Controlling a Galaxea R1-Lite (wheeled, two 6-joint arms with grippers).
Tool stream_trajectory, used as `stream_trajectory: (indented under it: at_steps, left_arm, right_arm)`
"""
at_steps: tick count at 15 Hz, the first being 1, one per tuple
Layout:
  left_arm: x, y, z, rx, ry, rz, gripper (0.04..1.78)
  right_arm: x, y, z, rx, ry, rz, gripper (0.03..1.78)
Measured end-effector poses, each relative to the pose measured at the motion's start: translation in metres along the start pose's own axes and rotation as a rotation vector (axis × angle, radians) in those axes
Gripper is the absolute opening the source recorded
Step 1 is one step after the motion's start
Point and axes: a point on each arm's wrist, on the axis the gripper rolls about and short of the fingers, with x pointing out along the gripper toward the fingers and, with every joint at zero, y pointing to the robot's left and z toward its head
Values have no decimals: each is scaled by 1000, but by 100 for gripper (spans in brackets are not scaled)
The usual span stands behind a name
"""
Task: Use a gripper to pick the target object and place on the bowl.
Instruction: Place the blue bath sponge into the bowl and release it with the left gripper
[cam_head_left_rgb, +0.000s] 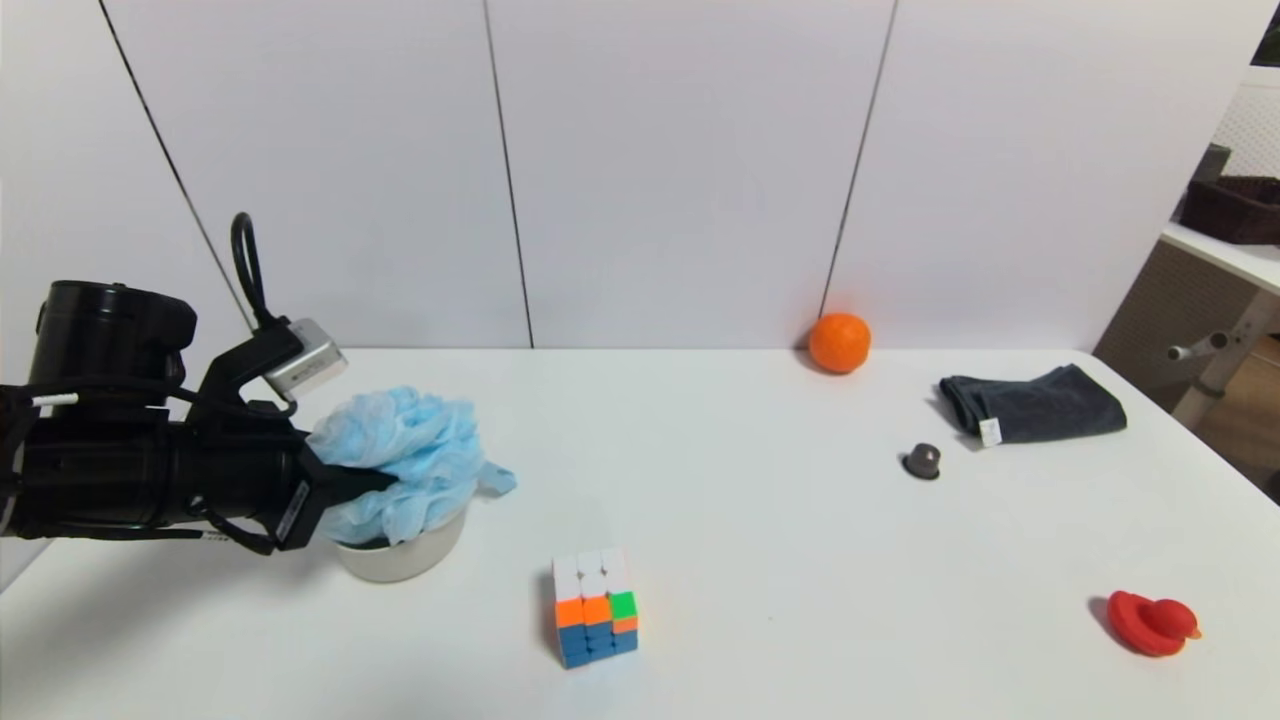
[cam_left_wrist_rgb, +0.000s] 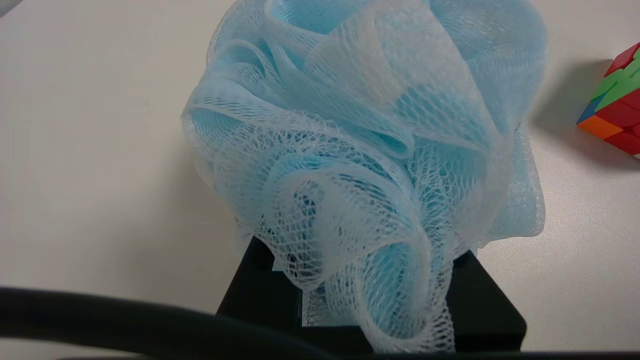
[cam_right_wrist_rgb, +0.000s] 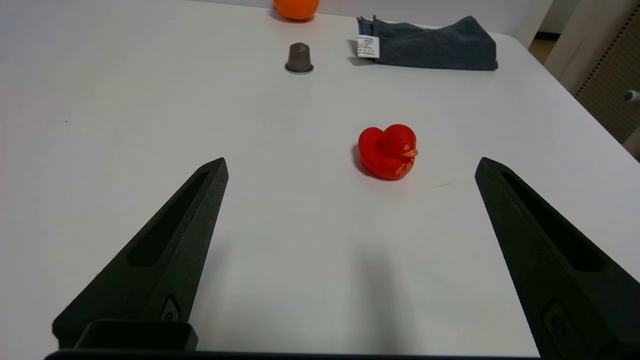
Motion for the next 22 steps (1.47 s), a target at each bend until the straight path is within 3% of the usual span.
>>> stream_trajectory:
  at_steps: [8, 10, 14, 22]
  left_arm:
    - [0, 1, 0, 0, 1, 0, 57]
    - [0, 1, 2, 3, -2, 3, 85]
    - [-2, 2, 5, 11, -15, 9, 119]
    - [-29, -4, 16, 24, -49, 39, 152]
  right_arm:
    - [0, 0, 0, 0, 0, 0, 171]
    - [0, 0, 0, 0, 0, 0, 171]
    - [0, 0, 0, 0, 0, 0, 171]
    - [0, 0, 0, 0, 0, 1, 171]
